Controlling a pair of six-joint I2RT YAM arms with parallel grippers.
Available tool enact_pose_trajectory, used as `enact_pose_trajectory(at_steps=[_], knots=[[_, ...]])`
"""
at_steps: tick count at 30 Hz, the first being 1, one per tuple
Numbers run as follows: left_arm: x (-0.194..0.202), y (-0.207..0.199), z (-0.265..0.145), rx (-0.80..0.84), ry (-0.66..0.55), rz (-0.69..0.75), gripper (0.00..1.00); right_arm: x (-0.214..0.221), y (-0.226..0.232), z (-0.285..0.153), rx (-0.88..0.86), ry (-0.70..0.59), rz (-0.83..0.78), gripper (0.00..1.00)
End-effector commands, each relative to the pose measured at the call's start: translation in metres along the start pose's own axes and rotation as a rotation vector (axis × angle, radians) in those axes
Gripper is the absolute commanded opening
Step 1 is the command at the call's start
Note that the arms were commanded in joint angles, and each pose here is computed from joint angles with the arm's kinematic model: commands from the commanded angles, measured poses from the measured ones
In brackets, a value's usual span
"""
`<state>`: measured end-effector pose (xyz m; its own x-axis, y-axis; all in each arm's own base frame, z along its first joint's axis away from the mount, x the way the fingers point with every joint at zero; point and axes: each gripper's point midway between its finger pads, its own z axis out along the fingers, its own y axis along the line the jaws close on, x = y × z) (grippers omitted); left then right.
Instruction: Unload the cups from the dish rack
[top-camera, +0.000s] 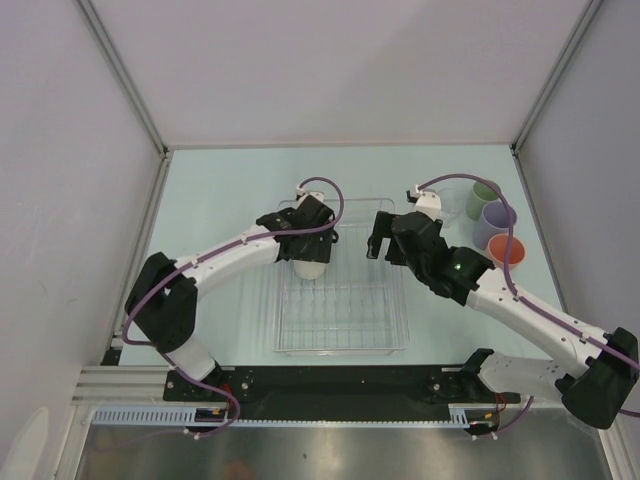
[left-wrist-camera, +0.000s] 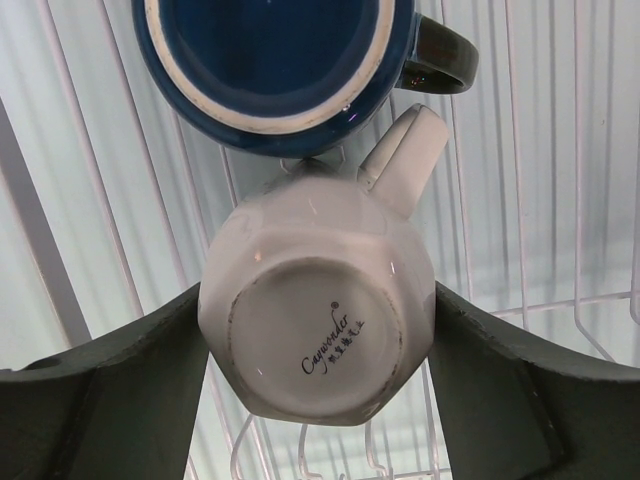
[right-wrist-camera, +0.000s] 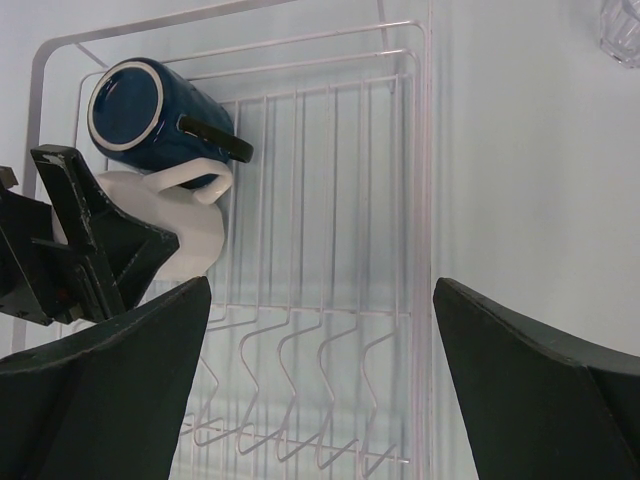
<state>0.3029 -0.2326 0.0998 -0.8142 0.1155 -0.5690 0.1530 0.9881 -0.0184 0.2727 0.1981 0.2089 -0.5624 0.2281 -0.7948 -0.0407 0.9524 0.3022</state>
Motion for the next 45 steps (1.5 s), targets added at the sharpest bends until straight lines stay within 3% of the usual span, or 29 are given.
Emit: enact_pose_trajectory(at_steps=[1,15,26,34,45], knots=[[-0.019,-0.003,-0.018,0.047,-0.081,-0.004,0.00,-0.014,0.005,-0.005,-0.023,-0.043,0.031,1.00],[-0.088,-0.012,-0.122,0.225,-0.336,-0.032,0.00,-0.041,0.006,-0.022,-0.025,-0.105,0.036,1.00],[-0.092,-0.057,-0.204,0.736,-0.596,-0.050,0.00,-0.080,0.003,-0.059,-0.118,-0.216,0.126,1.00],[-0.101,-0.063,-0.228,1.020,-0.696,-0.177,0.00,-0.094,0.014,-0.095,-0.321,-0.307,0.218,1.00],[-0.113,-0.048,-0.225,1.288,-0.727,-0.427,0.00,-0.068,0.043,-0.120,-0.634,-0.278,0.274,0.98]])
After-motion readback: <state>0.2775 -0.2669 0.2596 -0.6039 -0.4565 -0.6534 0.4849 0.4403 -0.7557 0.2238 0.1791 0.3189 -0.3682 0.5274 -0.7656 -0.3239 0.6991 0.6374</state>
